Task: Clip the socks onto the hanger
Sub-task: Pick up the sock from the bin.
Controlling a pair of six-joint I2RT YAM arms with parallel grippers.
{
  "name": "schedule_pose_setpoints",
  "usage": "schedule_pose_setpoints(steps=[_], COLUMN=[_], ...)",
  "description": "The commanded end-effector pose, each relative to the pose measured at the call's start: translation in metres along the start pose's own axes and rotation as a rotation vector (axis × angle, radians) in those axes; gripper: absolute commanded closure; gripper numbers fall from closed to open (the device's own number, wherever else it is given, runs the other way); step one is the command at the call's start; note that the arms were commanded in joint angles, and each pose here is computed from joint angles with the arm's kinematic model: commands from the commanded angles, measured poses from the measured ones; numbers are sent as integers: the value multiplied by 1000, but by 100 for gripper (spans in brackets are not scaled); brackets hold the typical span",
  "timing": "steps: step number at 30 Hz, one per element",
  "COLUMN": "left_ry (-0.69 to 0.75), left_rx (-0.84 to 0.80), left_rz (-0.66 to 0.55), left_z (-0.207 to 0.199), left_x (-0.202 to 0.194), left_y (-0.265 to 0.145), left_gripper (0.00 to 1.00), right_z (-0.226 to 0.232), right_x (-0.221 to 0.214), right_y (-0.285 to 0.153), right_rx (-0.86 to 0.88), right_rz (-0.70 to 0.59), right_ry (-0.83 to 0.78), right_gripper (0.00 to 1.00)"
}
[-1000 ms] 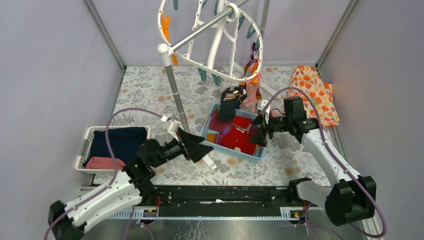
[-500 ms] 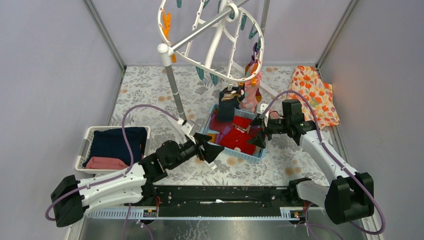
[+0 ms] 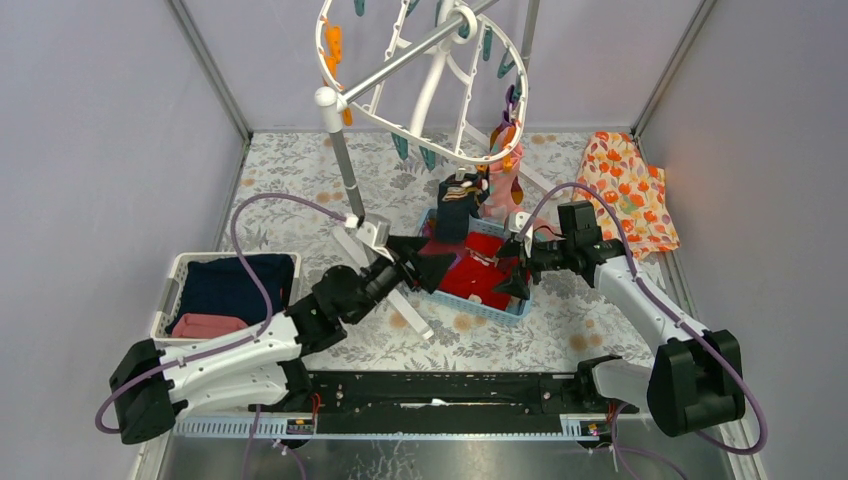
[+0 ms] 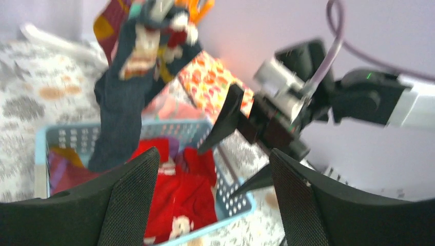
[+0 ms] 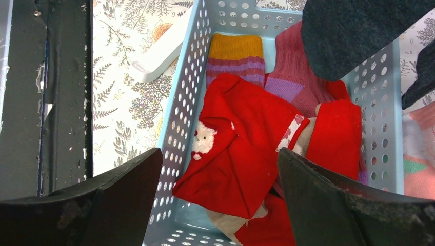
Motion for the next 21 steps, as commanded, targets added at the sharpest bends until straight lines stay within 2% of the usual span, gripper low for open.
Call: schedule_pose_setpoints(steps=[1,5,7,12,17,21], left_ry=[64,97,127,167,130,102], left_rx=[62,87,67,7,-32,-49], left_rz=[-121,-85,-57,28,86,117], left_z=[-7,-14,-20,-25,-22,-16], left_x=[52,68,70,54,30,9], left_y=[9,18,21,19,8,0], left_gripper=[18,17,16,14,14,14], right_z=[3,2,3,-3,-20,-23], right_x=[9,12,13,15,-5,-19], right_y=[0,0,1,9,21,37], right_rx=[11,7,11,65,142,144], right_rz=[-23,-32,-30,-1,105,168], right_ry=[-52,-64,-130,-413,-518,-532], right_gripper=[10,11,10,10,28,34])
Point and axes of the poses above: each gripper's point midway between its finger pads, its own y axis out along the fingers, its own z axis along the line the jaws close on, x = y × z, the point moved 3 cm from there along -y, back along the fingers, and after that the axes turned 1 degree about y, right-handed, at the moved point
